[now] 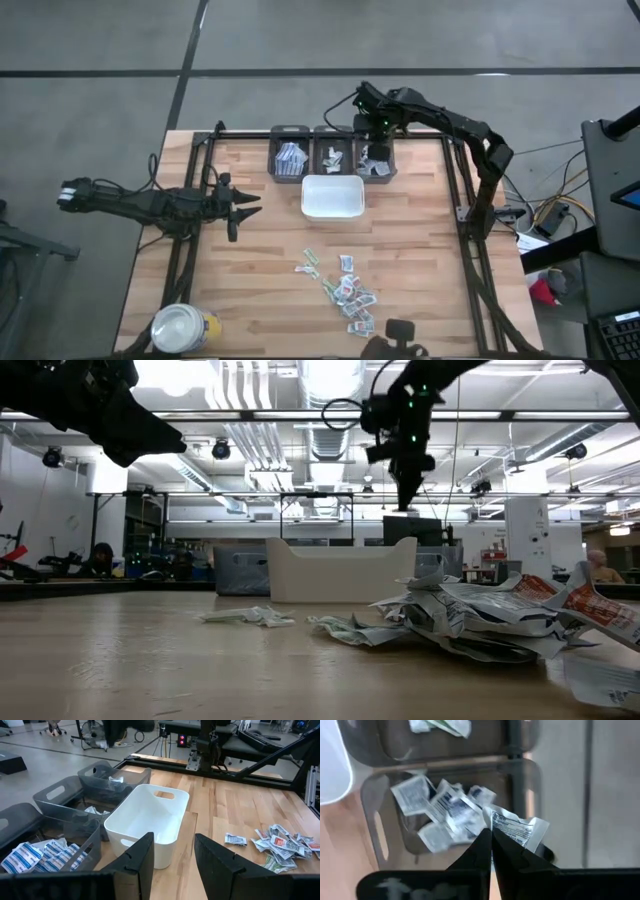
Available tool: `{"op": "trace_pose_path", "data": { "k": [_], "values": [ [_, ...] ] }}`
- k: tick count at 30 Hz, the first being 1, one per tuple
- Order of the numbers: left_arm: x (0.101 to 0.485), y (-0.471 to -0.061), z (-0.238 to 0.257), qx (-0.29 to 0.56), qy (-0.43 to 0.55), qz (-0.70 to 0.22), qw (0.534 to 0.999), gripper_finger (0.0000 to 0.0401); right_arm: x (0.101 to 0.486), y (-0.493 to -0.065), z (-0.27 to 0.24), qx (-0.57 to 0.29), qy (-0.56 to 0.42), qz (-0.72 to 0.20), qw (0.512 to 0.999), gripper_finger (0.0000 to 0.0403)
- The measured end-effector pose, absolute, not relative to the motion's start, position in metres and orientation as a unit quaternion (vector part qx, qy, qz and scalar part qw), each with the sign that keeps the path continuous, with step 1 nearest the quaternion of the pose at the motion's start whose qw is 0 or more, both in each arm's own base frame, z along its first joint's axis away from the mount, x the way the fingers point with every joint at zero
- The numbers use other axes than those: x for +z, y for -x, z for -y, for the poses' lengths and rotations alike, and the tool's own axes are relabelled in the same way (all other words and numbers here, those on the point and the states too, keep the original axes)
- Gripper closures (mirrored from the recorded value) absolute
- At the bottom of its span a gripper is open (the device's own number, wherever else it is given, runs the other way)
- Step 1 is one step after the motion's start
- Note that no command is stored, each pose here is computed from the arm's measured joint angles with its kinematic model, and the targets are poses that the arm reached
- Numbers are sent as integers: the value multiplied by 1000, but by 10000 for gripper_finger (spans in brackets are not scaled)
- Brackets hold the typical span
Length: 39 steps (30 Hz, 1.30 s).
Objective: Pick & Place First Aid Supplies
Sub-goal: Put the white alcohol pad into the right black bin
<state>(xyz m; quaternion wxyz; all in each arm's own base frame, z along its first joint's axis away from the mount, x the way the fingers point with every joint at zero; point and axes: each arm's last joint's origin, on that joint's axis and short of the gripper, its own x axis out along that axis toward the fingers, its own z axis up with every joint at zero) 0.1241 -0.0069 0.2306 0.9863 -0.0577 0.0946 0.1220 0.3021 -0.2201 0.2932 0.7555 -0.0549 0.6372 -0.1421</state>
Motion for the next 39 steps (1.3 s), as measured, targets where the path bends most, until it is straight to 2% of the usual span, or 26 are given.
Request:
{"op": "trace_pose_path", "data": {
  "k": [9,21,30,39],
  "values": [
    [231,-124,7,122,58,-95,986,265,241,-295,234,-116,38,-615,779,394],
    [231,-124,6,145,55,-92,984,265,202,-284,236,-82,12,-599,797,394],
    [231,-124,6,145,58,-92,984,266,185,-277,236,-67,0,-594,801,394],
    [231,-124,6,145,59,-92,983,265,188,-279,239,-74,8,-584,808,394]
  ]
}}
